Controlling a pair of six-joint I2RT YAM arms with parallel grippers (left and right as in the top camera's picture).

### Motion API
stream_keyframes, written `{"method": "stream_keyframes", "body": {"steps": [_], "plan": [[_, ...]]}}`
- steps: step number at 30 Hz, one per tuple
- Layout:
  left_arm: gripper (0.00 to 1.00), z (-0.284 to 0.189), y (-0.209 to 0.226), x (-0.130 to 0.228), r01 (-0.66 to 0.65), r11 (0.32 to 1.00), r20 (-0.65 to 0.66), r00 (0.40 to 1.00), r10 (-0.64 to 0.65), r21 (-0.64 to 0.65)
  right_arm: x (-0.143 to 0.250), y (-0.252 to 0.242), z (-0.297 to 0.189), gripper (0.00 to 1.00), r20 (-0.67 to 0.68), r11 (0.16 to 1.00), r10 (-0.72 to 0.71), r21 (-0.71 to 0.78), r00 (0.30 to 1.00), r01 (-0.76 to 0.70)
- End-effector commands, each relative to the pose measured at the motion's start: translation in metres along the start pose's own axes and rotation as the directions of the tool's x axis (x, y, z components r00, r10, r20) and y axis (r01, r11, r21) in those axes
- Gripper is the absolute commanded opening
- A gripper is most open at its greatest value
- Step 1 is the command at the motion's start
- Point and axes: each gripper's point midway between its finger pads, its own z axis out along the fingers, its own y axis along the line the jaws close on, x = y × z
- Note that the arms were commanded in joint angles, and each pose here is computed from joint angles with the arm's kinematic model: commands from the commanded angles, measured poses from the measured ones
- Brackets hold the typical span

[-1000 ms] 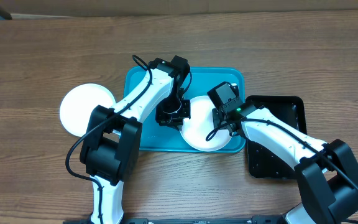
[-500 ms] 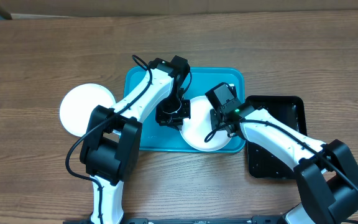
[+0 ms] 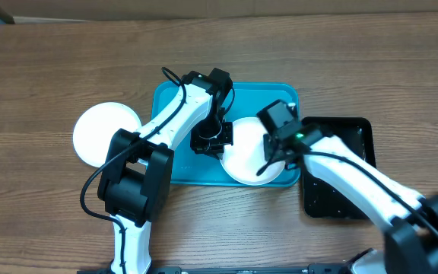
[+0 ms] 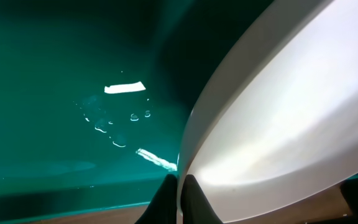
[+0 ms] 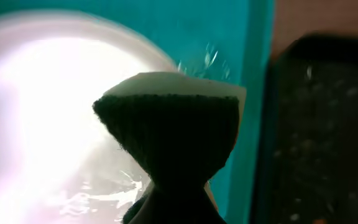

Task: Clean dirty plates on tray and stack at the side
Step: 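Carry the sponge back and lower it into the black tray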

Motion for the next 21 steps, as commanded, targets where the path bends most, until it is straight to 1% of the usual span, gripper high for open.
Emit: {"method": "stream_keyframes", "body": {"steps": [1, 3, 5, 8, 12, 17, 21], "plan": [[0.04, -0.004, -0.003, 0.004, -0.014, 1.000, 0.005, 1.000, 0.014, 0.004, -0.040, -0.022, -0.044, 0.04, 0.154, 0.995, 0.094, -0.002, 0.984, -0.095], [0.04, -0.004, -0.003, 0.003, -0.014, 1.000, 0.006, 1.000, 0.014, 0.003, -0.040, -0.044, -0.051, 0.04, 0.152, 0.986, 0.161, 0.017, 0.975, -0.166], [0.04, -0.004, -0.003, 0.003, -0.014, 1.000, 0.006, 1.000, 0.014, 0.003, -0.036, -0.062, -0.051, 0.04, 0.122, 0.977, 0.203, 0.032, 0.971, -0.208], [0.04, -0.004, -0.003, 0.003, -0.014, 1.000, 0.009, 1.000, 0.014, 0.004, -0.025, -0.085, -0.043, 0.04, 0.033, 0.961, 0.276, 0.027, 0.961, -0.277], [0.04, -0.004, -0.003, 0.002, -0.015, 1.000, 0.010, 1.000, 0.015, 0.005, -0.017, -0.109, -0.031, 0.04, -0.055, 0.926, 0.377, 0.008, 0.924, -0.378], [0.04, -0.004, -0.003, 0.003, -0.015, 1.000, 0.009, 1.000, 0.015, 0.004, -0.016, -0.113, -0.009, 0.04, -0.153, 0.914, 0.375, -0.100, 0.914, -0.392], [0.04, -0.004, -0.003, 0.003, -0.015, 1.000, 0.009, 1.000, 0.015, 0.005, -0.005, -0.119, 0.013, 0.04, -0.229, 0.903, 0.398, -0.075, 0.888, -0.424]]}}
